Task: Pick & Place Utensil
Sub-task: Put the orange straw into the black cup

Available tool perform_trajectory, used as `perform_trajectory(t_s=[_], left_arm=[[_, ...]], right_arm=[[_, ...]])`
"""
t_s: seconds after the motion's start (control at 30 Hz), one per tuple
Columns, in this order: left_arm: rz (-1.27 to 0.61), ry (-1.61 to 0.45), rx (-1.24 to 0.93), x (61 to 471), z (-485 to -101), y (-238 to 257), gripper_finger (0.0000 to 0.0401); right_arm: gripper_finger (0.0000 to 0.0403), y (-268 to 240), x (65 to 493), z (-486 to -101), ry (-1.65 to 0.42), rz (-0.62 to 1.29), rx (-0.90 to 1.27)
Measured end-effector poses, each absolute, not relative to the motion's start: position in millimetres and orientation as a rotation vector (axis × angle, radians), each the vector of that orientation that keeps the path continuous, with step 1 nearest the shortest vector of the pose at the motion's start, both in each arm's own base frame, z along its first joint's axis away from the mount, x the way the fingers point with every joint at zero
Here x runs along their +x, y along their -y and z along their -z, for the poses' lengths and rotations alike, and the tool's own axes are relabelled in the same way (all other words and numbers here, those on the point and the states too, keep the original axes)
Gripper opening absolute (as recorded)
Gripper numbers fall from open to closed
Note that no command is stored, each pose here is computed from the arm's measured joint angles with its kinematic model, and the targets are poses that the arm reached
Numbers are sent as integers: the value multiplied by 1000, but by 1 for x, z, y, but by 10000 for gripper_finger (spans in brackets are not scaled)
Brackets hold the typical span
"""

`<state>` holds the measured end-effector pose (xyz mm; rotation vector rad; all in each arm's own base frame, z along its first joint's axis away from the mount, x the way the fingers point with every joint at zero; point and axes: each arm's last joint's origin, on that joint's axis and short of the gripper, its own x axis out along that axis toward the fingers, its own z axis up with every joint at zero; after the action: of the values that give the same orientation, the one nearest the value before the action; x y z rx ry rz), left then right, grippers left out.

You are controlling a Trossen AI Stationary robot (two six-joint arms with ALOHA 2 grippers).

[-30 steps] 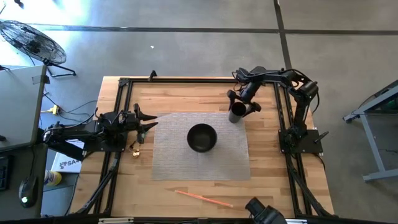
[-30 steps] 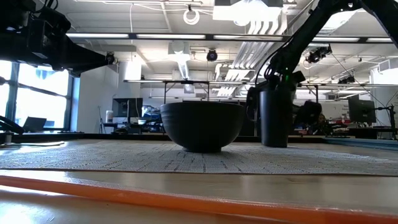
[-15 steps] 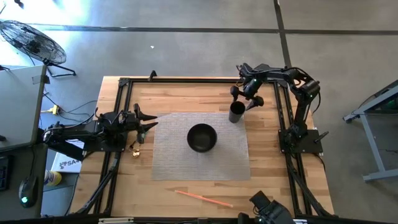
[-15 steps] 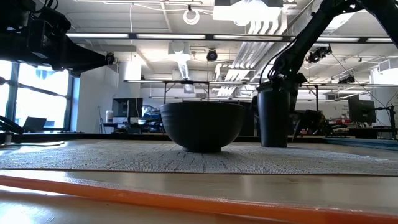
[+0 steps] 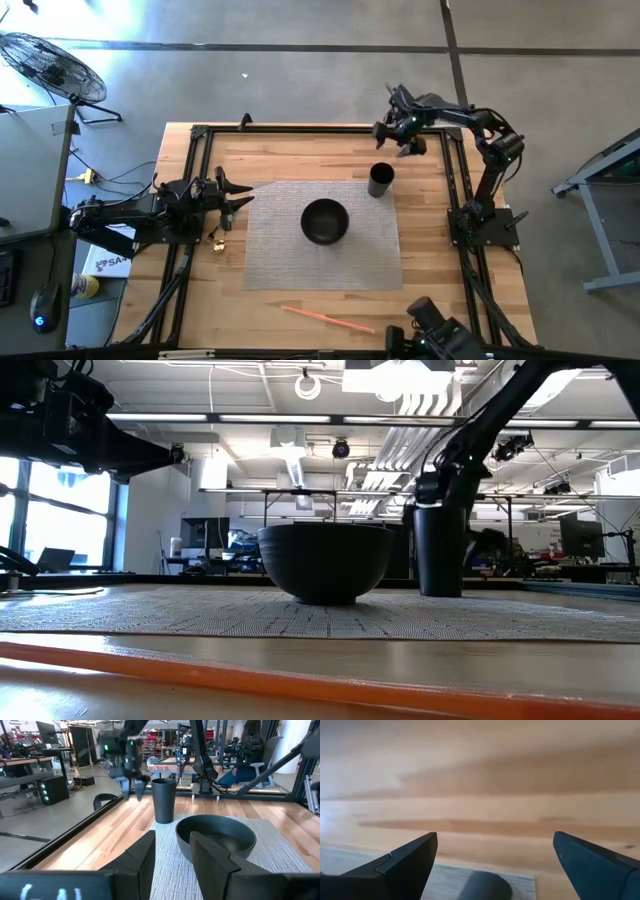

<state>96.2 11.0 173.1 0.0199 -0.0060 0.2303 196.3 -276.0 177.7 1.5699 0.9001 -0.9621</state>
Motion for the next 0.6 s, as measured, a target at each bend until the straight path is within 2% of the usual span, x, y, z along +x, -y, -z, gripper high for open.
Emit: perform_trajectory(t_s=[0.3,0.47,0.6], left_arm=[[-231,6,20,96,-173,-11,120],[-230,6,20,96,-173,-11,120],[-230,6,20,96,-173,-11,120]], right_arm=[[392,273,208,-265,-715,1028,1180],[392,236,227,-312,-664,964,888],[392,190,248,-333,-673,850,687]])
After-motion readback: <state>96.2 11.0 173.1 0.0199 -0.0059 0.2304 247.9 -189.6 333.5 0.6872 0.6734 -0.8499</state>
